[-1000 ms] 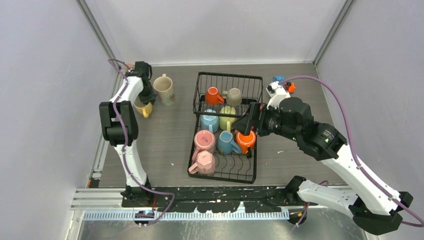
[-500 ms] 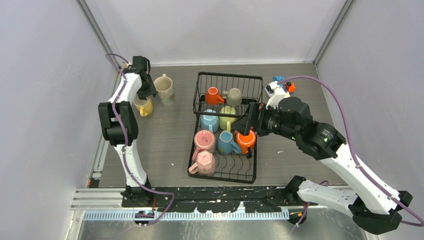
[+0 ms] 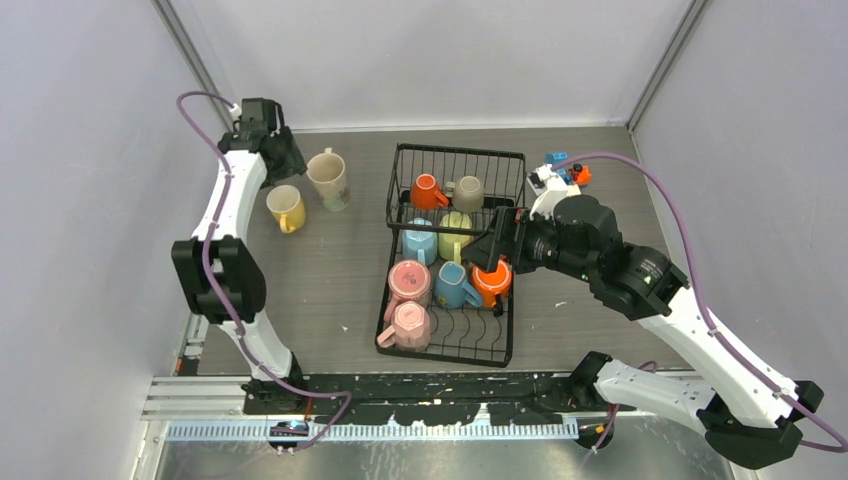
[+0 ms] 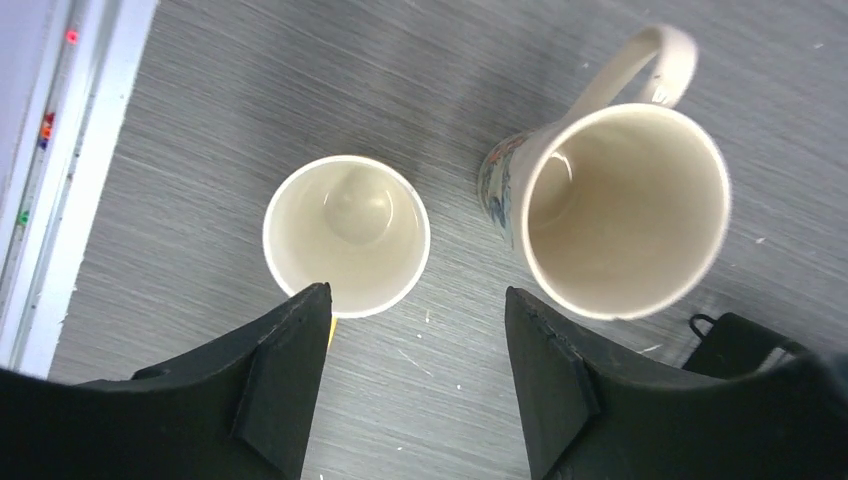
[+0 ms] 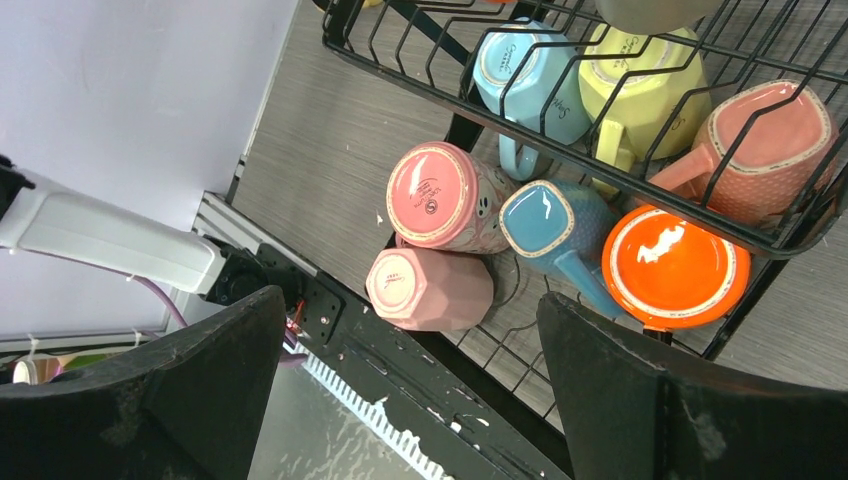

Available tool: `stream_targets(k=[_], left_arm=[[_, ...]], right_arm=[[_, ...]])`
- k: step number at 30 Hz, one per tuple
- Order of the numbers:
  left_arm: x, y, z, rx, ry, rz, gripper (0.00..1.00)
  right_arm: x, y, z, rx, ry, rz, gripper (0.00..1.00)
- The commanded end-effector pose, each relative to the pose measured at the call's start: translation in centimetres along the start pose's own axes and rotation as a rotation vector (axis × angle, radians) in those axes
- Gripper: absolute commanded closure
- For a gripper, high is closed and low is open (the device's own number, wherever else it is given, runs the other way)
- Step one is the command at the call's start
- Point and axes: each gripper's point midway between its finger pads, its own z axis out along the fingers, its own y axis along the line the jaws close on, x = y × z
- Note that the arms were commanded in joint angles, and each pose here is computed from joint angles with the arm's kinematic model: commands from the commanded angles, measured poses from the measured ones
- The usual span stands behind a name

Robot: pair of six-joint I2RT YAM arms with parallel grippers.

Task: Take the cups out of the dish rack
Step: Unload the cup from the dish rack.

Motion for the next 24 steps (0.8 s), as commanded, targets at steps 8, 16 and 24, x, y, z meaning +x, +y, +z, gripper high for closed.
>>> stream_targets(k=[8,16,24], left_arm=[[0.3,-0.7,-9.0,0.147,-0.143,0.007,0.27],[6.1,-2.9,-15.0,0.294,-0.170,0.120,0.19],[13.5,-4.3,-19.0,0.435,-0.133,0.292,0.15]], right_arm=[[-1.2,0.8,-0.2,-0.040,-0.060,-0.006,0.00],[-1.9,0.7,0.0,-0.030,-0.089,-0.019,0.00],[-2.9,-0.3,0.2,0.029,-0.143,-0.013,0.00]])
